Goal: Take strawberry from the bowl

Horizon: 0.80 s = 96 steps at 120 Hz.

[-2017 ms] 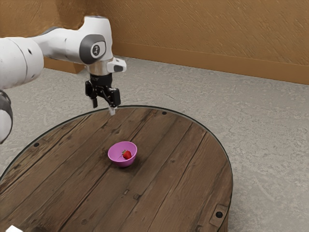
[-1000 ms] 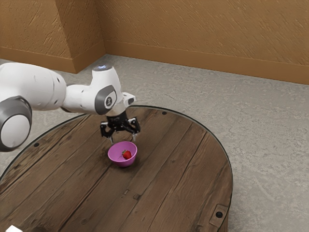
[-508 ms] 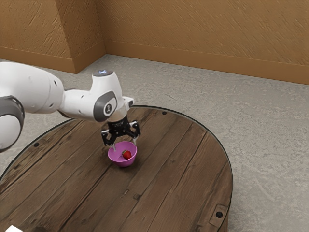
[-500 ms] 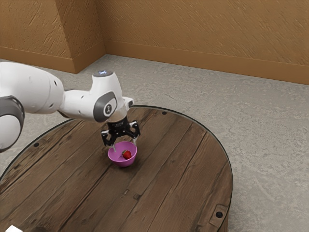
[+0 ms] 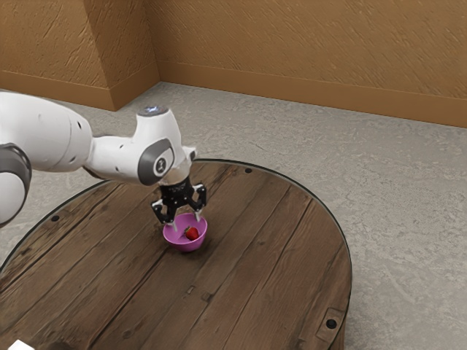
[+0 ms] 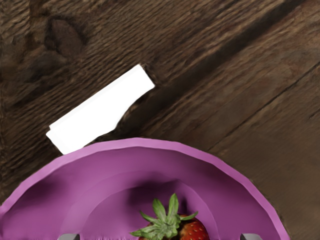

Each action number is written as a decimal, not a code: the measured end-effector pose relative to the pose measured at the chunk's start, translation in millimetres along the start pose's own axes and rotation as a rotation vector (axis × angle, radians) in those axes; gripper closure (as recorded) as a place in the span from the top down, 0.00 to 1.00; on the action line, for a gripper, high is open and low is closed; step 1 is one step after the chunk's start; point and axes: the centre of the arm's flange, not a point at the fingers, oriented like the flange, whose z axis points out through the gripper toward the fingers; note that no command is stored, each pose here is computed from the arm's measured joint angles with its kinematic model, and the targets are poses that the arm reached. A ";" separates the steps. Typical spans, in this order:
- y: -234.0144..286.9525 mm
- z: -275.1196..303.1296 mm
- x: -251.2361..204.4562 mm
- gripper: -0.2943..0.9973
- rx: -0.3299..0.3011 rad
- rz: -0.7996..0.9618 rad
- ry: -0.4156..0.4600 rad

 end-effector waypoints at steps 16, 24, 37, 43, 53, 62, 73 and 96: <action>-4.4 9.7 -1.3 0.53 0.015 -0.024 -0.008; -4.6 14.7 -1.5 0.52 0.019 -0.033 -0.008; -4.0 18.9 -1.2 0.51 0.018 -0.045 -0.005; -3.8 20.3 -0.9 0.51 0.017 -0.050 -0.002; -3.6 23.9 -0.4 0.50 0.015 -0.059 0.002; -3.4 27.7 0.1 0.50 0.014 -0.066 0.003; -3.2 31.5 0.3 0.49 0.014 -0.072 0.004; -2.0 30.9 0.8 0.42 0.001 -0.082 0.007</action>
